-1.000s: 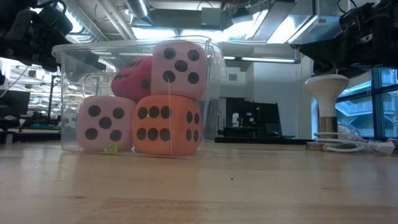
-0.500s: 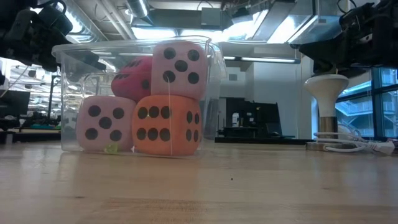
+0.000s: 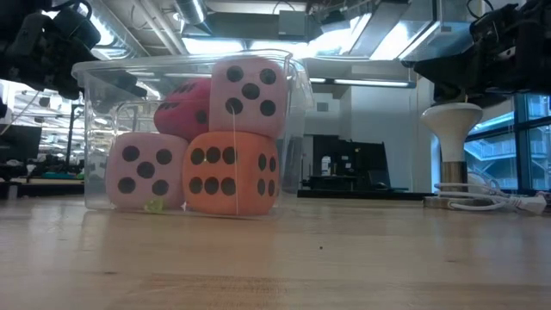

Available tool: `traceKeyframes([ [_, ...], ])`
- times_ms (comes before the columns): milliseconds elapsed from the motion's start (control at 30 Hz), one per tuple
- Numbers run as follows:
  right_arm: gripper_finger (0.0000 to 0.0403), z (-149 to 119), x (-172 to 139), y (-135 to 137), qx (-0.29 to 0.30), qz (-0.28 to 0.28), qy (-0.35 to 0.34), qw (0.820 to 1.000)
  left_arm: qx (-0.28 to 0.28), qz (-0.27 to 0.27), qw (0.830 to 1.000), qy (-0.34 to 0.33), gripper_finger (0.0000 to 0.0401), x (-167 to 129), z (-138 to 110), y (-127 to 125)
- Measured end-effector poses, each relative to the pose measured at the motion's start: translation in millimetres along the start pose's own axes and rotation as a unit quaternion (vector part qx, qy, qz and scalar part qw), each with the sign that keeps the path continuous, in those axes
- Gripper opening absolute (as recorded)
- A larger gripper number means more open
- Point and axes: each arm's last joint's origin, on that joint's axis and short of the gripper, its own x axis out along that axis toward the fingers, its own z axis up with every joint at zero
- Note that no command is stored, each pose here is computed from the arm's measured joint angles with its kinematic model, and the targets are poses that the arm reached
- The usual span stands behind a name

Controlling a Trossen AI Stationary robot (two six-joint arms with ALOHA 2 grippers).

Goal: Pick & Place Dice
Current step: Return to Home Position

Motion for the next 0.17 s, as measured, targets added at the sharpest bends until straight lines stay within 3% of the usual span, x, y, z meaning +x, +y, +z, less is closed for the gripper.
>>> traceKeyframes([
  [167, 0.0024, 0.0, 0.0, 0.0, 0.0, 0.0, 0.0, 1.0, 0.0, 0.0, 1.0, 0.0, 0.0191, 0.0, 0.0, 0.0],
])
